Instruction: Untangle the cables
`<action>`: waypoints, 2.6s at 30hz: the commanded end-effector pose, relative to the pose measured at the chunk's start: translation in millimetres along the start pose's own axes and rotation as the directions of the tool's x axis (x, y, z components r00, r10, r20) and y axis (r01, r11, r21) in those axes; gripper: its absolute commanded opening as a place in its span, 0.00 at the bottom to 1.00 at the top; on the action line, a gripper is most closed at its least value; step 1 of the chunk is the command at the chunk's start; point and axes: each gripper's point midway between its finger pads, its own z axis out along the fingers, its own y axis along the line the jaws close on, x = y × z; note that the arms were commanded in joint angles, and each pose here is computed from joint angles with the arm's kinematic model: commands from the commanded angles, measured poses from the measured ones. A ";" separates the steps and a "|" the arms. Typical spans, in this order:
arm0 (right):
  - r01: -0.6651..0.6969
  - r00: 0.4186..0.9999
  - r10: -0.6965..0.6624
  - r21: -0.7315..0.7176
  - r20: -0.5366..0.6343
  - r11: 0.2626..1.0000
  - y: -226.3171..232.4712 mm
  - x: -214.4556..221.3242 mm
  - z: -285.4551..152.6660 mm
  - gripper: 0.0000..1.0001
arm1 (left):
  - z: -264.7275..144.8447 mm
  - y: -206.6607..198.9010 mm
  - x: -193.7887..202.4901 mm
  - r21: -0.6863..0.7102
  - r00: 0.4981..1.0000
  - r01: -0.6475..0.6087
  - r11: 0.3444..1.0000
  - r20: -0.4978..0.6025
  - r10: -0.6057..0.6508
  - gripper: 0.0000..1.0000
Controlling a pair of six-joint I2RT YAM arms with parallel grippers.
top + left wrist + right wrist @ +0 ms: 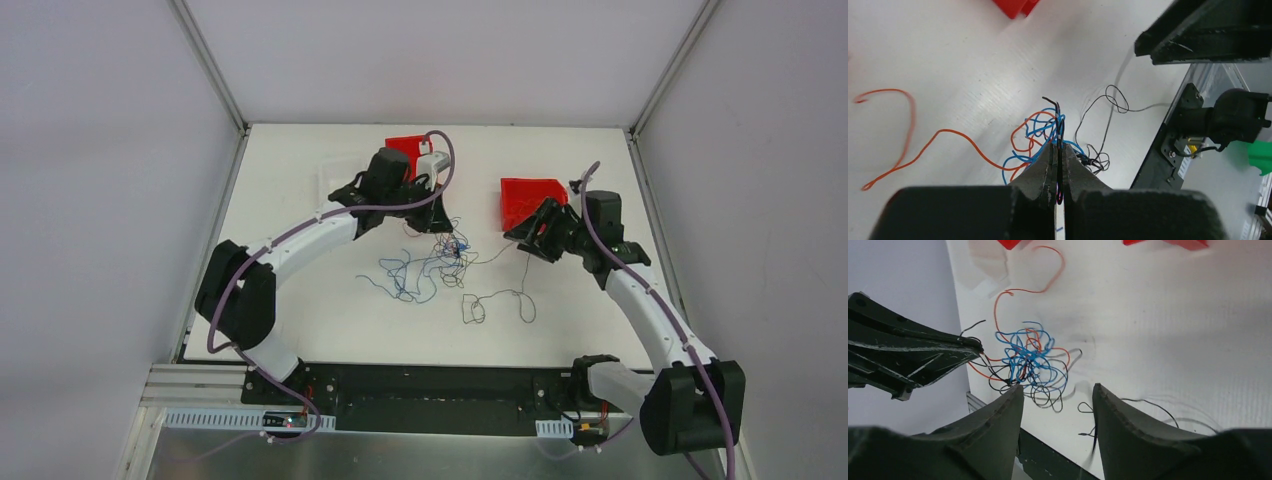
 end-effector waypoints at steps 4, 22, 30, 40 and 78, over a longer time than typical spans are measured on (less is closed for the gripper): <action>0.160 0.986 -0.165 -0.244 -0.003 0.957 71.3 -1.5 2.3 0.48 | -38.1 -34.7 -50.9 0.025 0.977 -0.143 0.989 0.164 0.137 0.00; 0.253 0.966 -0.260 -0.231 0.000 0.940 66.0 13.5 44.0 0.81 | -61.7 -91.5 -56.4 0.248 0.946 -0.281 0.927 0.236 0.223 0.00; 0.316 0.922 -0.381 -0.437 -0.069 0.842 104.9 53.4 47.5 0.82 | -65.8 -102.3 -64.2 0.285 0.935 -0.299 0.911 0.278 0.220 0.00; 0.265 0.958 -0.284 -0.472 0.032 0.841 131.6 42.0 61.4 0.12 | -61.0 -98.0 -67.7 0.276 0.936 -0.264 0.924 0.305 0.177 0.00; -0.190 0.807 -0.079 0.384 0.585 0.903 -73.5 -77.5 -59.5 0.22 | -163.0 133.0 59.9 -0.647 0.884 0.459 0.609 0.399 -0.243 0.00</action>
